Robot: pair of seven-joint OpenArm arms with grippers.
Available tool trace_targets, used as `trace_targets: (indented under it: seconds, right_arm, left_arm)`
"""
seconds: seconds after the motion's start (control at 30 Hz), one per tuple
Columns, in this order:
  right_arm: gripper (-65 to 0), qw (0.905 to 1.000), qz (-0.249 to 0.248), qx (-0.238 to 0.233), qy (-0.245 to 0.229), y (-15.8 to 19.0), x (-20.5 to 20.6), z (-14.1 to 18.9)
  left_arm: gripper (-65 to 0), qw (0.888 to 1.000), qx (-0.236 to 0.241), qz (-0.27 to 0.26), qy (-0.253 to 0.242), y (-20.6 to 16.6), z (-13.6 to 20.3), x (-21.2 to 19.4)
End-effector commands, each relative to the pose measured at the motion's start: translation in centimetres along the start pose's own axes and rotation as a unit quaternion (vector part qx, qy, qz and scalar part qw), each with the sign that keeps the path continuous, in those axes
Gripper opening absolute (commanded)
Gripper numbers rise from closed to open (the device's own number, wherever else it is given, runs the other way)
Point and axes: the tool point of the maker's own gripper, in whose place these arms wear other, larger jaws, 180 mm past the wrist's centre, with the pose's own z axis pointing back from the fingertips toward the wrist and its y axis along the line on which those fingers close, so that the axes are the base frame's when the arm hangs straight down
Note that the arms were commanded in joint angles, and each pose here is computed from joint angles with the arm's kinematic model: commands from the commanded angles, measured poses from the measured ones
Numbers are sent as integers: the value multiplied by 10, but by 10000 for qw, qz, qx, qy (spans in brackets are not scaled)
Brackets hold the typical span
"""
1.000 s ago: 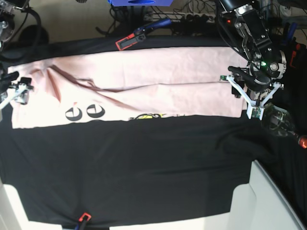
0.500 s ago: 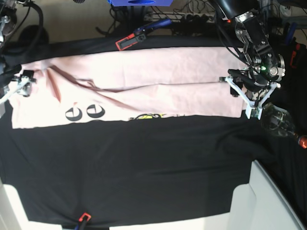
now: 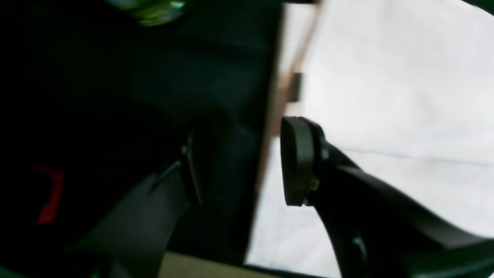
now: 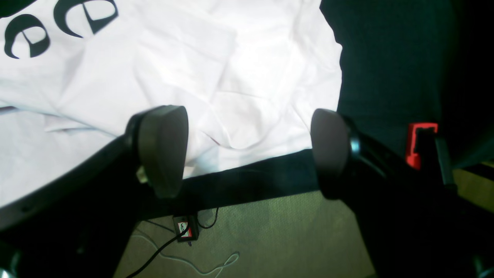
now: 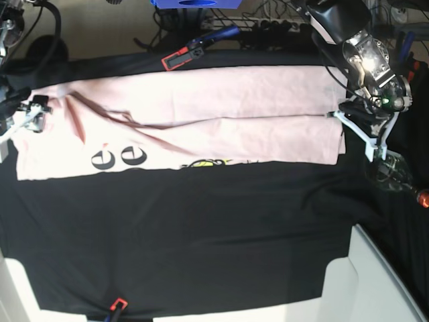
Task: Fold the T-shirt properly
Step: 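Move the left gripper to the folded edge near the collar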
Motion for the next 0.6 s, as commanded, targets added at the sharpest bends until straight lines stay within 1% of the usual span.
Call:
trace_targets:
  seconds: [0.0,0.1,0.3,0.4,0.57]
  right_arm:
    - [-177,9998,52,-50,-203,-4,12,5]
    - [-177,9998,57,-44,-202,-4,12,4]
    - [-177,9998,57,-44,-202,-4,12,4]
    - [-177,9998,57,-44,-202,-4,12,4]
    - [-177,9998,57,-44,-202,-4,12,4]
  left_arm:
    - [-371,9996,44,35,-285,5,4,16]
    - [-368,9978,-187,225,-595,-3,4,25]
    - [-370,9975,-443,376,-414,-15,-10,13]
    - [-371,9974,-482,396,-366,-17,-12,10]
    - [-371,9964,-493,416,-549,-18,-12,16]
